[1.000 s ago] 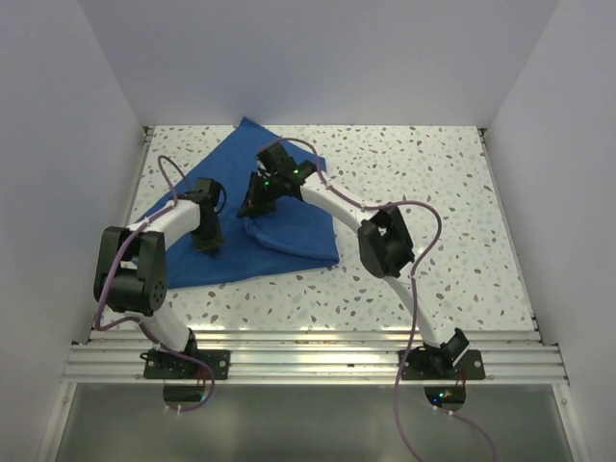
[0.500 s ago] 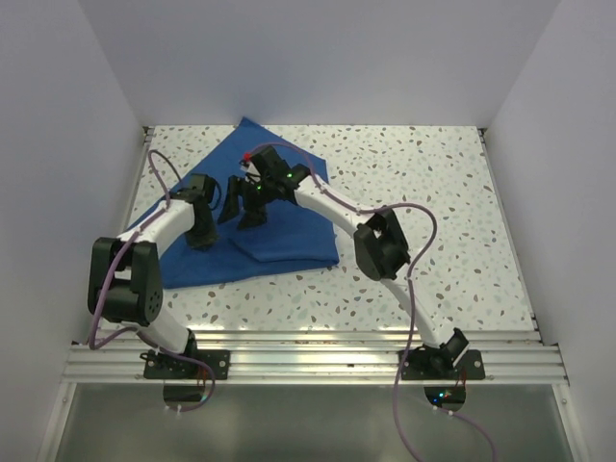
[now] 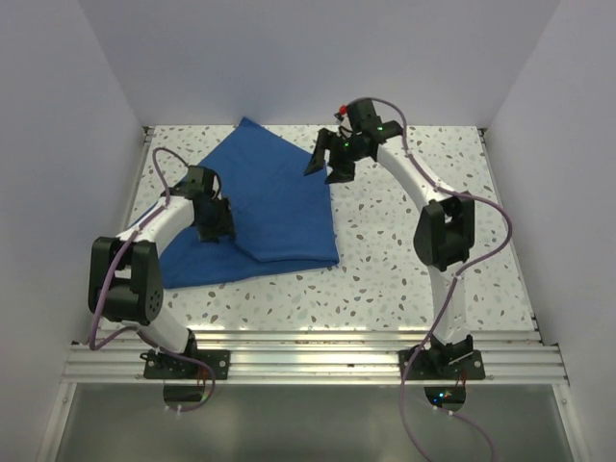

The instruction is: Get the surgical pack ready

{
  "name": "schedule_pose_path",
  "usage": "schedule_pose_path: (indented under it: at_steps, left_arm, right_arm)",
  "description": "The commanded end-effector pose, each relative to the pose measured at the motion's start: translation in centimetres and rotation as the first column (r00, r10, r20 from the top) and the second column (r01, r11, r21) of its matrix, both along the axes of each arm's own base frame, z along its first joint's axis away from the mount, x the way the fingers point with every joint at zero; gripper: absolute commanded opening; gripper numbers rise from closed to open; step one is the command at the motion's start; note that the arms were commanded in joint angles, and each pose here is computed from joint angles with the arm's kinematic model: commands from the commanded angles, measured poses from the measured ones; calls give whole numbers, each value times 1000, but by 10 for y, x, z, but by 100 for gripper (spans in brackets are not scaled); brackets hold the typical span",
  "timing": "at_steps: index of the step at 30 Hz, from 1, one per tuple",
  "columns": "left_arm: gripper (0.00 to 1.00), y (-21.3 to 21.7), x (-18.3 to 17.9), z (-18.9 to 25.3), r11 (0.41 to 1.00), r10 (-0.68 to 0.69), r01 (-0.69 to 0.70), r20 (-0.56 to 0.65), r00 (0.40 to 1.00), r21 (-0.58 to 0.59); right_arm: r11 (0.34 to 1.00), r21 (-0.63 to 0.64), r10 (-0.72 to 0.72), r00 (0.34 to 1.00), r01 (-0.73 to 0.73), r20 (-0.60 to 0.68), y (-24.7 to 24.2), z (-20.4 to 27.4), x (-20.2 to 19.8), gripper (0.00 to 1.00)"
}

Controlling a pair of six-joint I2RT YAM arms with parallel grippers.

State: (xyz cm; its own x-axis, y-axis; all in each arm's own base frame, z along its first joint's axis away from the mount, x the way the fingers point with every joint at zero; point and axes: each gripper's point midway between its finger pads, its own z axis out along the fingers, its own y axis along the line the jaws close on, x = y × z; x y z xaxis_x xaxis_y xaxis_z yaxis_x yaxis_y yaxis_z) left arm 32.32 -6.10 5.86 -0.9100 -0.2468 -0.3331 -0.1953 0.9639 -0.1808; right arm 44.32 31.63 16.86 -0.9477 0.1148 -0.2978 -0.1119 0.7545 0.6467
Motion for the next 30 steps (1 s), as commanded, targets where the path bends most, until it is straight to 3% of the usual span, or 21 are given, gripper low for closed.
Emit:
schedule_pose_path:
  at_steps: [1,8,11,12,14,15,16,25,30]
  left_arm:
    - [54,-18,21,10,993,-57,63,63,996,-98]
    - [55,-32,19,-8,983,-68,69,16,998,-172]
    - [50,-33,21,-10,982,-73,75,16,997,-176]
    - [36,-33,22,-10,982,-72,74,15,997,-175]
    - [20,-31,22,-10,984,-65,65,5,998,-166]
    - [3,-29,23,-9,986,-61,62,7,998,-156]
    - [0,-28,25,-6,988,-54,56,19,998,-147]
    - [0,13,29,32,996,61,-67,118,991,50]
    - [0,23,13,17,991,88,-93,56,995,96]
  right_arm:
    - [998,-58,17,999,-15,43,-27,18,-17,74]
    - [992,-127,25,1000,-27,-11,-48,-13,-30,75]
    - [988,-147,37,998,-43,-42,-51,-27,-34,75]
    - [987,-154,38,998,-46,-55,-52,-32,-35,75]
    - [985,-166,42,997,-53,-71,-54,-37,-37,75]
    - [984,-167,48,996,-61,-76,-54,-39,-38,75]
    - [984,-167,50,996,-63,-77,-54,-41,-39,75]
    - [981,-177,62,992,-82,-113,-55,-58,-48,75]
    - [980,-172,82,989,-103,-123,-46,-62,-53,75]
